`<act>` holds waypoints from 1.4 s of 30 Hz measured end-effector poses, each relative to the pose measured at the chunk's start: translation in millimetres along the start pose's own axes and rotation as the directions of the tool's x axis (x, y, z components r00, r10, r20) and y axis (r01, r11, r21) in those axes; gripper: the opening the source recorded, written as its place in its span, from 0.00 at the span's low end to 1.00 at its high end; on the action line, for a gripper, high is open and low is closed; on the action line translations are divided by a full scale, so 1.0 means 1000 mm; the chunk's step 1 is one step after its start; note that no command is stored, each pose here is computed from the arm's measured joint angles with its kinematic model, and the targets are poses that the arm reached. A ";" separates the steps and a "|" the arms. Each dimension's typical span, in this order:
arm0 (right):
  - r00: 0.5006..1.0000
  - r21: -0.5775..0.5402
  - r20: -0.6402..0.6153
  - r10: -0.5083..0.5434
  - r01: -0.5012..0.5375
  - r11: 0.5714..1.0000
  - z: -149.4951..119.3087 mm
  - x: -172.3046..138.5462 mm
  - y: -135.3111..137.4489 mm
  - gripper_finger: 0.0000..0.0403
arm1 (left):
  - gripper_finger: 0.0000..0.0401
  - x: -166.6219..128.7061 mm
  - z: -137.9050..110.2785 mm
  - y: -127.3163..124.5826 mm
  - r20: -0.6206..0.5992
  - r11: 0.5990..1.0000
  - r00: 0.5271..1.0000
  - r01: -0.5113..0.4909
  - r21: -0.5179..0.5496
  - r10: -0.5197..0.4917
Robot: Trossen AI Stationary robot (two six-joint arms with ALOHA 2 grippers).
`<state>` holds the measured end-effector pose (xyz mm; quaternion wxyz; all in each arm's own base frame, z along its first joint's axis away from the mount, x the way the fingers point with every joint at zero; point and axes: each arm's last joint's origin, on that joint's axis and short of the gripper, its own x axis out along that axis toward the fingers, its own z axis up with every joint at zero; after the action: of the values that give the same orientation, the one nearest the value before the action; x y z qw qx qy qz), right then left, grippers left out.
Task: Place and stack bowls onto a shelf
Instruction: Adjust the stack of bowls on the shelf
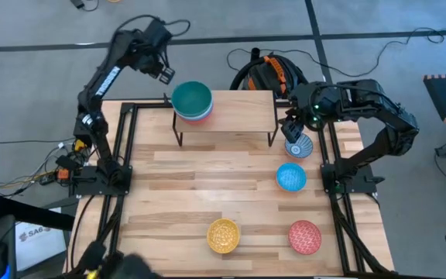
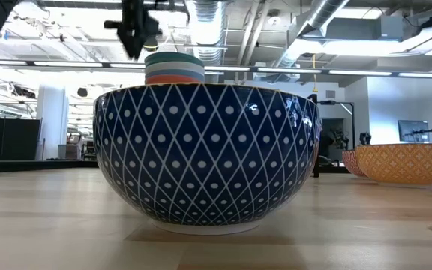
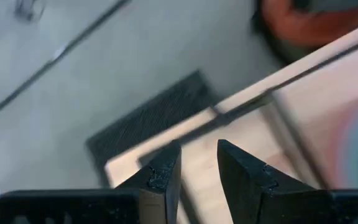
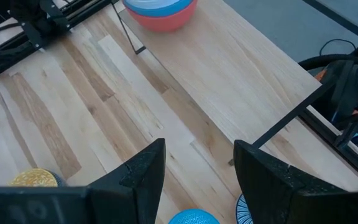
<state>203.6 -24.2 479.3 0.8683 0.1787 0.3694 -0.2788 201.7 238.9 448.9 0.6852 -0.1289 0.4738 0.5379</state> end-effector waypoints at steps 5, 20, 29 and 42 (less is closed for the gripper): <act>0.999 -0.016 0.034 0.009 -0.009 1.000 0.002 -0.001 0.002 0.53 | 0.23 -0.065 -0.020 -0.011 0.180 0.976 0.960 0.200 0.081 -0.212; 0.980 -0.005 0.169 0.100 -0.101 0.995 -0.001 -0.020 0.018 0.53 | 0.08 -0.072 -0.184 -0.143 0.525 0.879 0.725 0.467 0.102 -0.446; 0.975 0.047 0.200 0.094 -0.106 0.993 -0.007 -0.026 0.028 0.53 | 0.01 -0.003 -0.225 -0.185 0.692 0.884 0.677 0.451 -0.119 -0.252; 0.978 0.042 0.185 0.094 -0.104 0.994 -0.010 -0.026 0.029 0.53 | 0.01 0.041 -0.233 -0.202 0.659 0.907 0.723 0.393 -0.149 -0.205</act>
<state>200.8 12.5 495.1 0.9064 0.1929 0.2714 -0.2600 255.2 26.0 228.6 0.8567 -0.1120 0.1090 0.4916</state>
